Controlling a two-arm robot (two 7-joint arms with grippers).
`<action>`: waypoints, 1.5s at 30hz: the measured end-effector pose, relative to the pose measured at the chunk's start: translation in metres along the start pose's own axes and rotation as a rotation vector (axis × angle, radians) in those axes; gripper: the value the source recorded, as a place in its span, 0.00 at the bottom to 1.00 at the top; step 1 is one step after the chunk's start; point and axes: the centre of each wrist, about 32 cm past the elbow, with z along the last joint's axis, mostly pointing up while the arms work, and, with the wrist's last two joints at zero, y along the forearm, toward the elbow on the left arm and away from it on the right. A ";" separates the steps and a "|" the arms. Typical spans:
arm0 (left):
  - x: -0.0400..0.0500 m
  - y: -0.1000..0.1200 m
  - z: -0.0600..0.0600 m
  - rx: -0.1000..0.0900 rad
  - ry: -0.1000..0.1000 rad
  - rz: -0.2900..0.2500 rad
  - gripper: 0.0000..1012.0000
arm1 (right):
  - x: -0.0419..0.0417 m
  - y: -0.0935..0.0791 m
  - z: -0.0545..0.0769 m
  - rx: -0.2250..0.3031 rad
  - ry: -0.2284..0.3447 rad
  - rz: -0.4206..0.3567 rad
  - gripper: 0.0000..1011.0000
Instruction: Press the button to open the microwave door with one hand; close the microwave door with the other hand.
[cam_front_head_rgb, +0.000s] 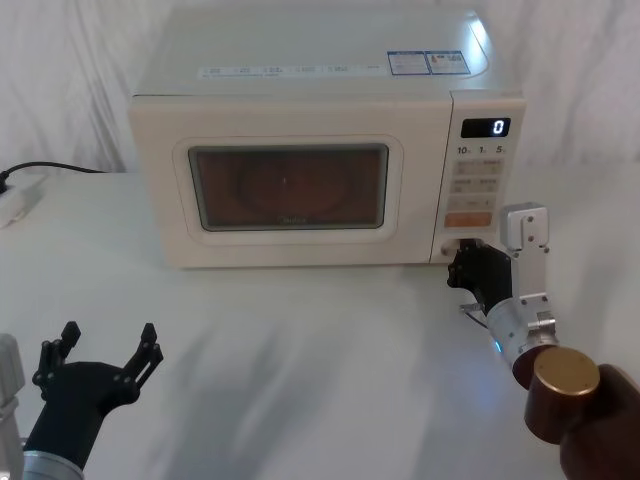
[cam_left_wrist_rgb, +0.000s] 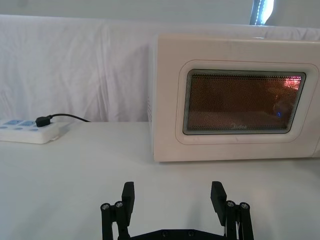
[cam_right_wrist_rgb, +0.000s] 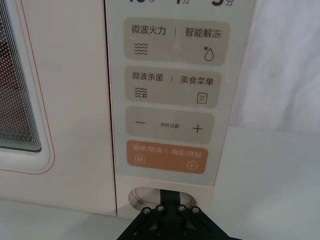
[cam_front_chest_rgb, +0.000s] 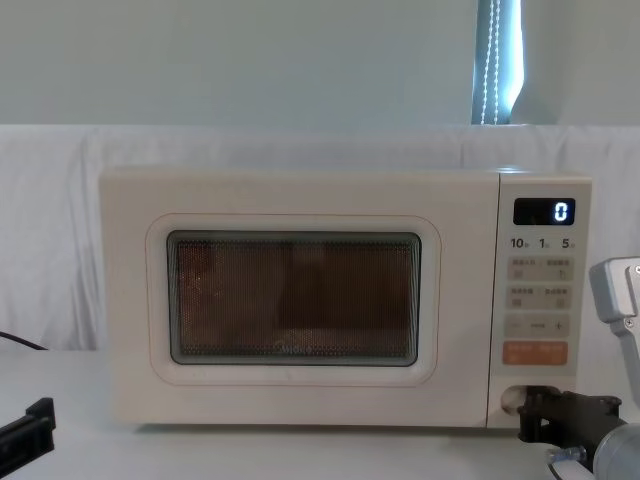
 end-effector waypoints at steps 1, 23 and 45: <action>0.0000 0.000 0.000 0.000 0.000 0.000 0.99 | 0.0000 0.000 0.000 0.000 0.000 -0.001 0.00; 0.0000 0.000 0.000 0.000 0.000 0.000 0.99 | -0.0003 0.004 0.002 0.002 -0.005 -0.008 0.00; 0.0000 0.000 0.000 0.000 0.000 0.000 0.99 | -0.0047 -0.020 0.003 0.003 0.011 0.038 0.00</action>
